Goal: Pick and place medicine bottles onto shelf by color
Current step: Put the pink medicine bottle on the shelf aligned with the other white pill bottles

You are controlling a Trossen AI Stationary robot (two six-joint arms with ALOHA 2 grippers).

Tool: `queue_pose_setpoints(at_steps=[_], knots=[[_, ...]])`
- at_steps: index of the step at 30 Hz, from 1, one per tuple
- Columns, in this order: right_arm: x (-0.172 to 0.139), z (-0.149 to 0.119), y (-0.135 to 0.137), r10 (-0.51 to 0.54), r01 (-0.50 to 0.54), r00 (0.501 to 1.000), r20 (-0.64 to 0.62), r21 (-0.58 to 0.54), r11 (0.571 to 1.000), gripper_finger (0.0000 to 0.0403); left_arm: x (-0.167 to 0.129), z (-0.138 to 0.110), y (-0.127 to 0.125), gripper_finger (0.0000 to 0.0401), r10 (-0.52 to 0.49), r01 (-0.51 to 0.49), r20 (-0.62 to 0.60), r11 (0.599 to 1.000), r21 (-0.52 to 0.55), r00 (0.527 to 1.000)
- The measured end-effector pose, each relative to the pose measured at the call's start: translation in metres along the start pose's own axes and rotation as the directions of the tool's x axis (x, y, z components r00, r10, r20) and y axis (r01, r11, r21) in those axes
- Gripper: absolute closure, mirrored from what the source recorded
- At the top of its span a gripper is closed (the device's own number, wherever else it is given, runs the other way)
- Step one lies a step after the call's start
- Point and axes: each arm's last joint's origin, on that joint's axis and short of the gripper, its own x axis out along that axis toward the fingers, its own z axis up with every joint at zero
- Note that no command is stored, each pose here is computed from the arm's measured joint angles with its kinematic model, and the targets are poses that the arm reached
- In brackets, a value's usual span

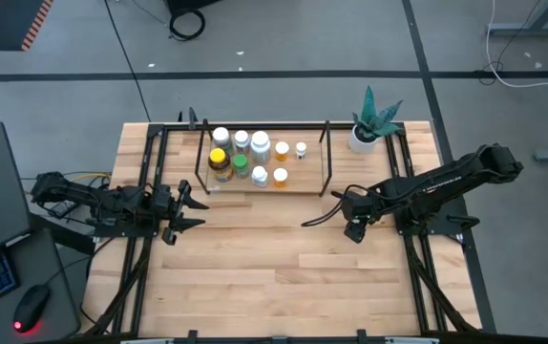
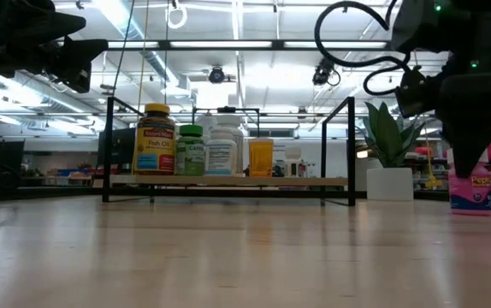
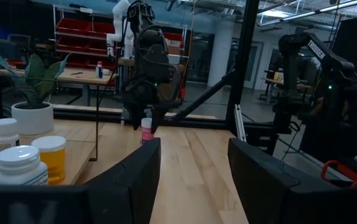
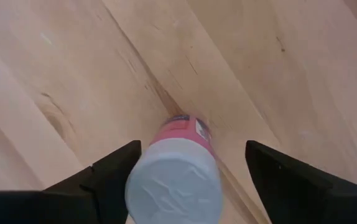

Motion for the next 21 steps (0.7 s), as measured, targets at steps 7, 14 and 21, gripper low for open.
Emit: queue_pose_setpoints(at_steps=[7, 14, 21], knots=[[0.002, -0.001, -0.001, 0.005, -0.005, 1.0, -0.008, 0.016, 1.0, 0.0173, 0.0, 0.0, 0.0, 0.0204, 0.0, 0.0, 0.0, 1.0, 0.0, 1.0], [0.0, 0.0, 0.001, 0.023, -0.022, 0.999, -0.022, 0.047, 0.999, 0.0225, 0.0, 0.0, 0.0, 0.0206, 0.0, 0.0, 0.0, 1.0, 0.0, 1.0], [-0.014, 0.016, 0.014, 0.04, -0.041, 0.998, 0.056, 0.03, 0.999, 0.0218, 0.0, 0.0, 0.0, 0.0205, 0.0, 0.0, 0.0, 1.0, 0.0, 1.0]])
